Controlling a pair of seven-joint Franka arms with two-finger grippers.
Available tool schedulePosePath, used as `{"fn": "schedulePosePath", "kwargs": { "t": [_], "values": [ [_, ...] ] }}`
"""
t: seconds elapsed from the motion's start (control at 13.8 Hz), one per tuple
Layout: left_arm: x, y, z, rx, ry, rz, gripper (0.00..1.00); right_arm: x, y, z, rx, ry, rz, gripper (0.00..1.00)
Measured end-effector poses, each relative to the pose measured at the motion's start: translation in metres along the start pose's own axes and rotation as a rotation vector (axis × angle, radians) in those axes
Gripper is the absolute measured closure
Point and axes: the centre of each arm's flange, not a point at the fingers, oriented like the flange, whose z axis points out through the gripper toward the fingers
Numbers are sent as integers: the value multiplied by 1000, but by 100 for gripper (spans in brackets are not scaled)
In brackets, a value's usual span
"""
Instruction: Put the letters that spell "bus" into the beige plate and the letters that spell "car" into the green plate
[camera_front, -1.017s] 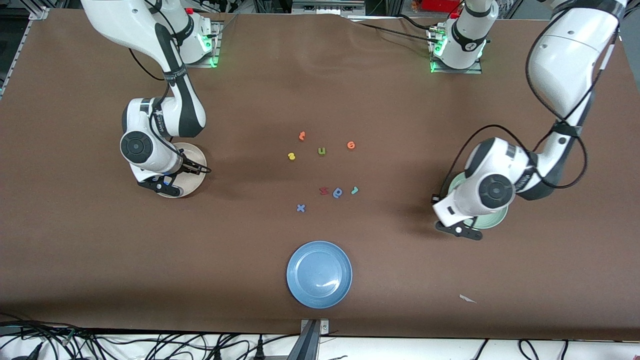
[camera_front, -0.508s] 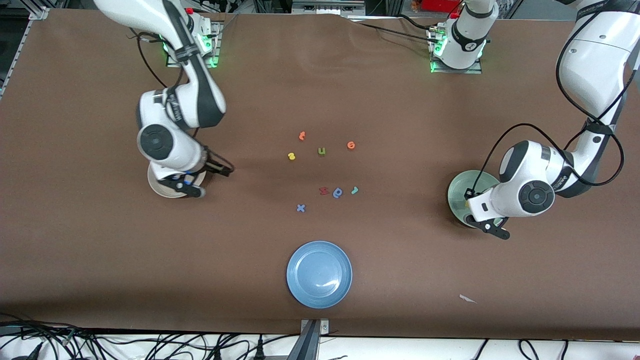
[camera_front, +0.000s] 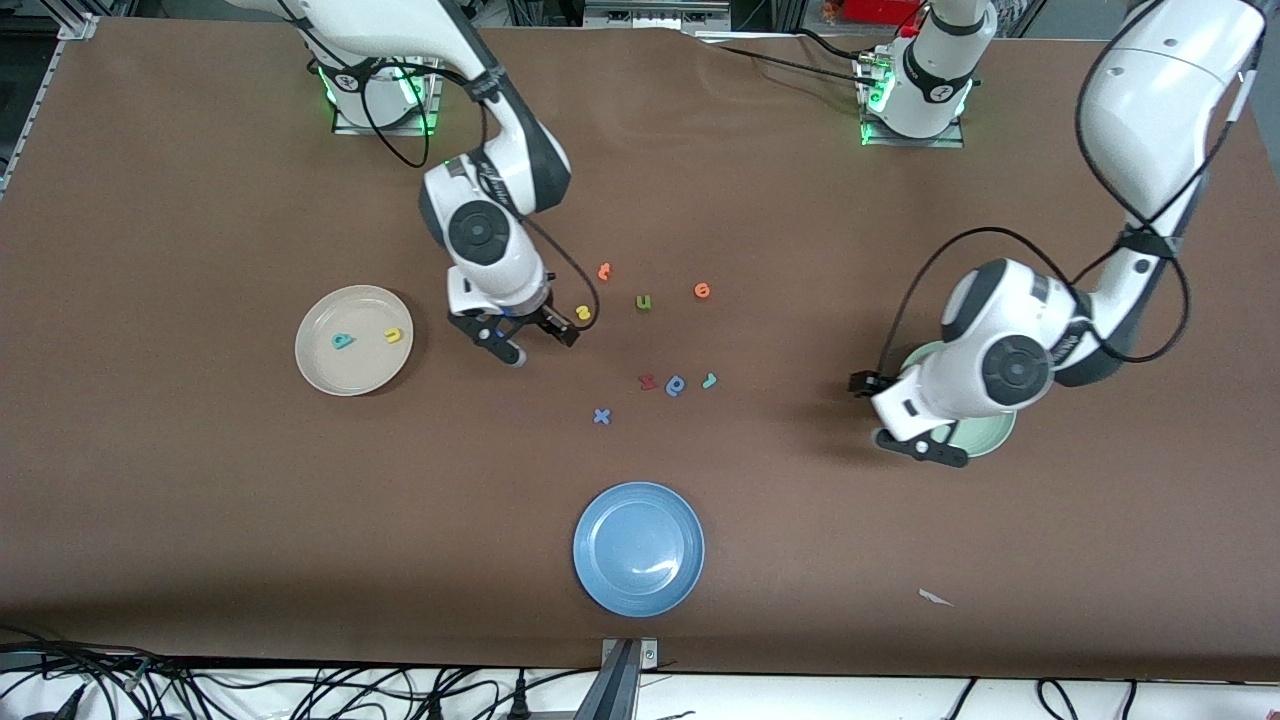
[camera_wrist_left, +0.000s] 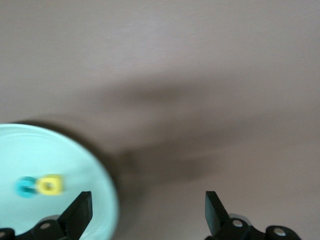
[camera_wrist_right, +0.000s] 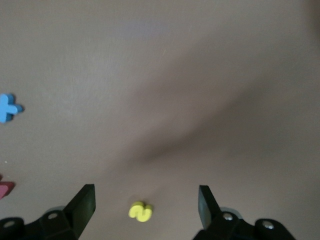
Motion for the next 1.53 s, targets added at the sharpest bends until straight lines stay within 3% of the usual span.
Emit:
{"fn": "schedulePosePath", "kwargs": {
  "t": [0.44,0.51,0.58,0.8,0.94,1.31,1.53],
  "values": [
    [-6,143,33,-55,84,-131,3,-53,-13,52,16,29,65,23],
    [-9,158,46,-49,83,-138,3,-57,-14,54,14,30,66,29],
    [-11,170,58,-34,88,-143,3,-59,-14,56,12,30,66,42],
    [-7,198,74,3,122,-161,3,-59,-14,55,16,31,68,52],
    [-2,214,76,-3,137,-171,4,-58,-15,53,18,31,69,73],
    [3,216,90,-5,125,-182,12,-49,-13,47,5,35,70,73],
    [0,221,96,7,121,-173,17,-12,-2,8,-60,30,19,73]
  ]
}}
